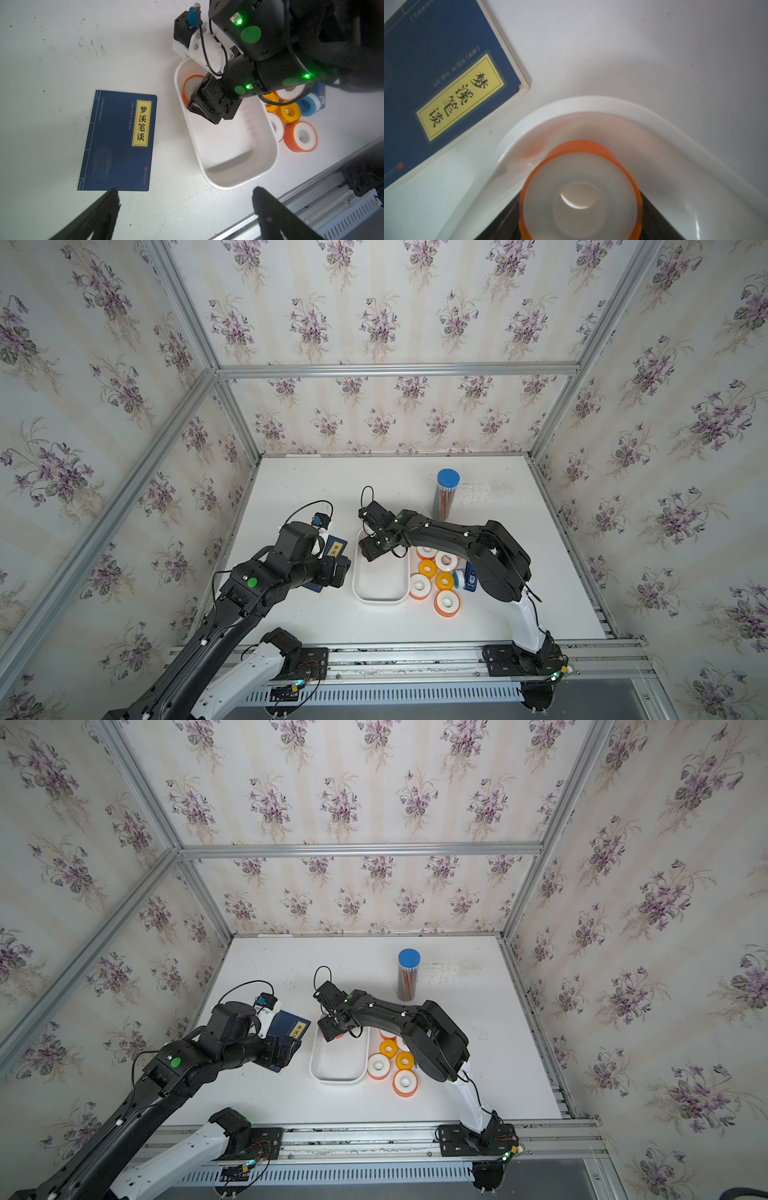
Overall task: Put the sealing tape into the storage box
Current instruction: Place the sealing tape in the storage box.
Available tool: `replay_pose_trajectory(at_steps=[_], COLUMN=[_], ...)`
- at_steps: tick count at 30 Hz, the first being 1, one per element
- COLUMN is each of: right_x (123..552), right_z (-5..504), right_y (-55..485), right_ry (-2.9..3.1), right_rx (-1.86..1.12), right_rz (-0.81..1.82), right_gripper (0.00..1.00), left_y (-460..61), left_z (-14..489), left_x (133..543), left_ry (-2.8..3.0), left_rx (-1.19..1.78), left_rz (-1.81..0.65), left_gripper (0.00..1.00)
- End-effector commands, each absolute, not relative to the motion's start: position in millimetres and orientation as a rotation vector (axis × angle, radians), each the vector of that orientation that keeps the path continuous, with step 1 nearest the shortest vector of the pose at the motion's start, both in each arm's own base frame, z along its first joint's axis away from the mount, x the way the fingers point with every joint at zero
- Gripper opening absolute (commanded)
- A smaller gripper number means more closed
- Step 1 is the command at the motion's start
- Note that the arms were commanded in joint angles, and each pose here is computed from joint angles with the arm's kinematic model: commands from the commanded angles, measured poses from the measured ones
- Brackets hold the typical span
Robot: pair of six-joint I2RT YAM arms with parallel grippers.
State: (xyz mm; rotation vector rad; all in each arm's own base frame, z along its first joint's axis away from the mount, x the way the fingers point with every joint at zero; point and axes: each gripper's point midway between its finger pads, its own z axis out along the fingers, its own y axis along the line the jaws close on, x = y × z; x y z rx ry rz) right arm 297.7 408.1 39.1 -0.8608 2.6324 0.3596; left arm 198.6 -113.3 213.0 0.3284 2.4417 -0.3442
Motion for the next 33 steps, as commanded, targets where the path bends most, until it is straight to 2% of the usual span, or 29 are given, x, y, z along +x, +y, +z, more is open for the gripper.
replay_pose_trajectory(at_steps=[1,8,15,17,21,25,30,33], right_x=[304.9,306.9,304.3,304.1,301.7,299.9,297.8,300.8], right_z=[37.8,28.6,37.5,44.7,66.9,109.5,153.7,173.4], right_y=[411.1,410.8,412.4,412.1,410.0,396.4,349.0,301.2], right_ry=[2.617,2.629,2.612,2.599,2.566,2.483,2.368,2.293], right_rx=[-0.821,-0.81,-0.817,-0.811,-0.801,-0.764,-0.65,-0.505], right_rz=[0.349,0.33,0.366,0.378,0.411,0.424,0.397,0.376], right_gripper=[0.69,0.75,0.92,0.94,0.94,0.94,0.92,0.92], left_y=[-110.4,-110.1,-113.4,-112.7,-111.3,-111.0,-112.1,-107.0], left_z=[211.9,211.7,213.0,212.6,213.2,212.7,213.4,213.0], left_x=[197.9,198.4,196.7,197.0,197.3,197.4,196.6,198.4], left_ry=[2.453,2.453,2.444,2.446,2.444,2.446,2.445,2.447], left_rx=[0.316,0.316,0.334,0.33,0.323,0.321,0.323,0.302], left_rz=[-0.328,-0.324,-0.35,-0.345,-0.337,-0.335,-0.345,-0.309], left_gripper=[1.0,1.0,1.0,1.0,1.0,1.0,1.0,1.0])
